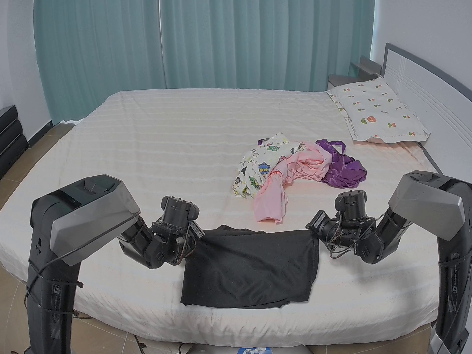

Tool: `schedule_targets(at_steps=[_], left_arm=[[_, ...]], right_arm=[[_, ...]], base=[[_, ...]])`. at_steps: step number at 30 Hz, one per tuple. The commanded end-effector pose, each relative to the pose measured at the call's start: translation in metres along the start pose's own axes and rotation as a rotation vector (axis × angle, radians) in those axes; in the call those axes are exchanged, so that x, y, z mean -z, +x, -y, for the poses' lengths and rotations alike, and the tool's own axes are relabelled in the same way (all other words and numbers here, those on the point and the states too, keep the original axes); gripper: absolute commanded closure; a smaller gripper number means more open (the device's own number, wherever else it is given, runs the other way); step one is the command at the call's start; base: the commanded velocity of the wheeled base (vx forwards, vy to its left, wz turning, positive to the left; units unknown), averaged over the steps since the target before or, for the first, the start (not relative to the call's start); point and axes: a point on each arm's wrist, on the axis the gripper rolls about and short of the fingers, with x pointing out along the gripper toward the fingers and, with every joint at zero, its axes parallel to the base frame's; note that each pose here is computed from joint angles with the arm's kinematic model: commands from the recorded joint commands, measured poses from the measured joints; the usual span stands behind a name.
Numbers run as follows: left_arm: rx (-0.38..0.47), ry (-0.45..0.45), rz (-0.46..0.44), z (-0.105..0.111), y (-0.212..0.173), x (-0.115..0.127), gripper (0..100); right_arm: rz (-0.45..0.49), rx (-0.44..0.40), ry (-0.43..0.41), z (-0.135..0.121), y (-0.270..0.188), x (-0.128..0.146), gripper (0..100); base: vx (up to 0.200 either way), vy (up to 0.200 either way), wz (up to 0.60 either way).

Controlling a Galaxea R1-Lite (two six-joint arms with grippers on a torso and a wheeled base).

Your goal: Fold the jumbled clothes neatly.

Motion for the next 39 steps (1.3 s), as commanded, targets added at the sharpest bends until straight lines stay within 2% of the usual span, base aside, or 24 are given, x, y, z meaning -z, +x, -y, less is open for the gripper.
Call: schedule_targets(at_steps=[1,15,16,17,18,27,29,31,39], left_arm=[[0.001,-0.002,0.002,0.000,0.000,-0.001,100],[0.018,-0.028,0.008,0.004,-0.006,-0.004,100],[0.016,-0.026,0.008,0.004,-0.006,-0.004,100],[0.015,-0.027,0.006,0.003,-0.006,-0.004,100],[0.015,-0.027,0.006,0.003,-0.006,-0.004,0],[0.014,-0.039,0.008,-0.002,-0.019,-0.014,0],[0.036,-0.056,0.007,-0.003,-0.028,-0.024,0],[0.048,-0.061,0.005,-0.003,-0.036,-0.027,0],[0.088,-0.065,0.003,-0.015,-0.080,-0.027,0]], right_arm=[[0.007,-0.002,0.000,0.000,-0.001,-0.001,100],[0.015,0.001,-0.003,0.003,0.002,0.004,100],[0.015,0.002,-0.003,0.004,0.002,0.004,0],[0.013,0.003,-0.004,0.004,0.002,0.005,0],[0.012,0.004,-0.004,0.005,0.002,0.005,0],[0.044,0.013,-0.026,0.013,-0.022,-0.010,0],[0.043,0.021,-0.071,0.021,-0.036,-0.012,0],[-0.001,0.033,-0.114,0.030,-0.047,-0.003,0],[-0.126,-0.016,-0.259,0.043,-0.077,0.034,0]], base=[[0.000,0.000,0.00],[0.000,0.000,0.00],[0.000,0.000,0.00],[0.000,0.000,0.00],[0.000,0.000,0.00],[0.000,0.000,0.00],[0.000,0.000,0.00],[0.000,0.000,0.00],[0.000,0.000,0.00]])
